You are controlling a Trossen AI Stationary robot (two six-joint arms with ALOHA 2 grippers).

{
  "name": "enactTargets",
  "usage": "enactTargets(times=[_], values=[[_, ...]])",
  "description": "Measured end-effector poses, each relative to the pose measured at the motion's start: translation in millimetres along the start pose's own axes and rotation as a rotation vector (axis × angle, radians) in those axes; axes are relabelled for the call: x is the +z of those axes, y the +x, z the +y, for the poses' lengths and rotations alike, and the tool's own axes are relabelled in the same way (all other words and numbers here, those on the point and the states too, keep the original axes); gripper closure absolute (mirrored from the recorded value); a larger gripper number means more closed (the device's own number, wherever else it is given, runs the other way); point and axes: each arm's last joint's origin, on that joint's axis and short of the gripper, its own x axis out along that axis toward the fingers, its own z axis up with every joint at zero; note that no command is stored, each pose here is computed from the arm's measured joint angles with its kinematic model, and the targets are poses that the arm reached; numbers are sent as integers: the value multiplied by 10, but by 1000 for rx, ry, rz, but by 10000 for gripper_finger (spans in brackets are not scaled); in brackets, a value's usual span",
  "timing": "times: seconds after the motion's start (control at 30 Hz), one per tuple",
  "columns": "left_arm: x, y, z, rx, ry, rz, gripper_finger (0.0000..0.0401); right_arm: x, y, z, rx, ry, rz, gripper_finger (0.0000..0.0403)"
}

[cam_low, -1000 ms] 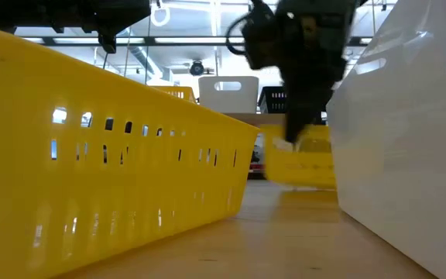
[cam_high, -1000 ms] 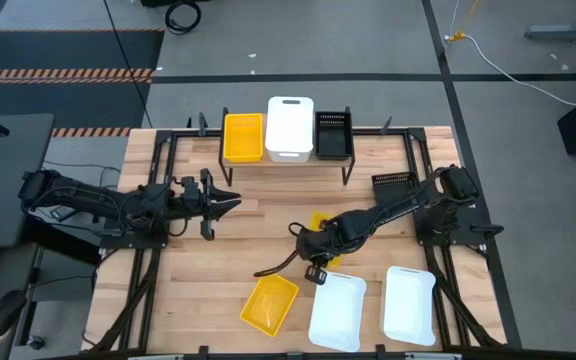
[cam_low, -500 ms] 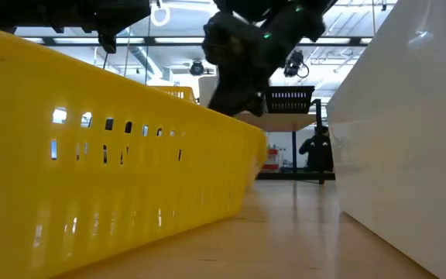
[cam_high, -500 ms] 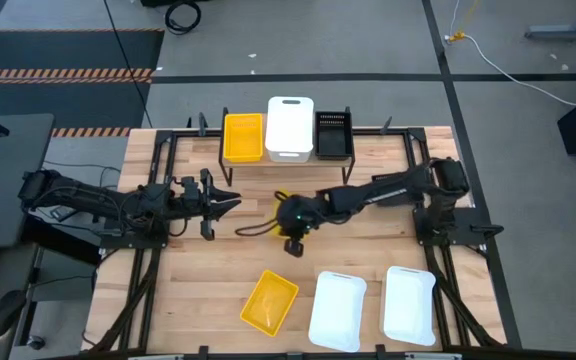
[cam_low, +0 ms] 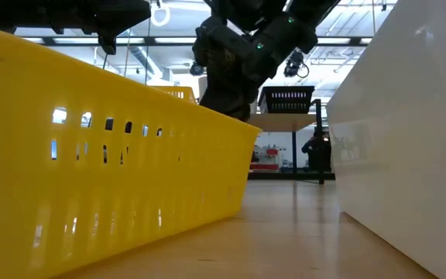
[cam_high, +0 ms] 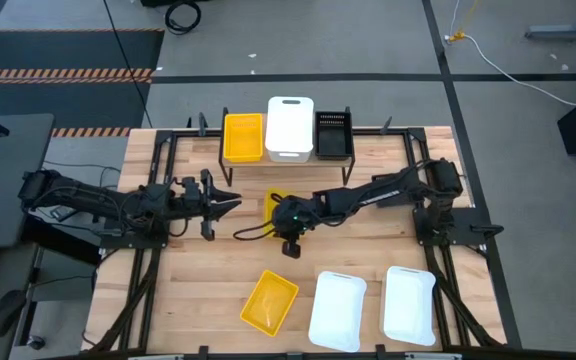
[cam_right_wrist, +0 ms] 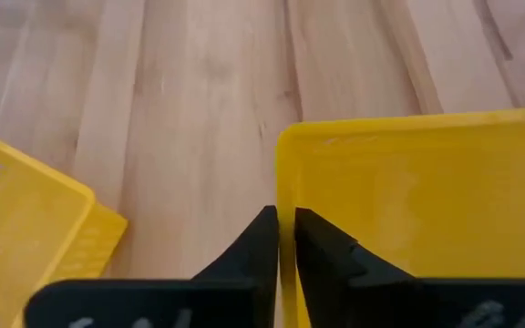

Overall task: Stack baskets on shelf by color
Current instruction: Stack the top yellow basket on the yellow basket on the shelf

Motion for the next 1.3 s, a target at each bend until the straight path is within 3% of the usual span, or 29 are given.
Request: enactTargets(times=[0.53, 0.8, 0.9, 1.17, 1.3], values=[[-33, 0, -8, -3, 36, 37, 323, 18, -81, 55, 19, -30, 2, 236], [120, 98, -222, -11, 170, 328, 316, 110, -605, 99, 2, -38, 24, 218], [133, 251, -311, -2, 232, 374, 312, 133, -870, 107, -43, -35, 24, 219], [-302, 683, -369, -15, 432, 810, 298, 158, -1486, 186, -118, -32, -45, 220], [-373, 912, -429, -61, 459, 865, 301, 109, -1623, 251, -111, -69, -65, 221]])
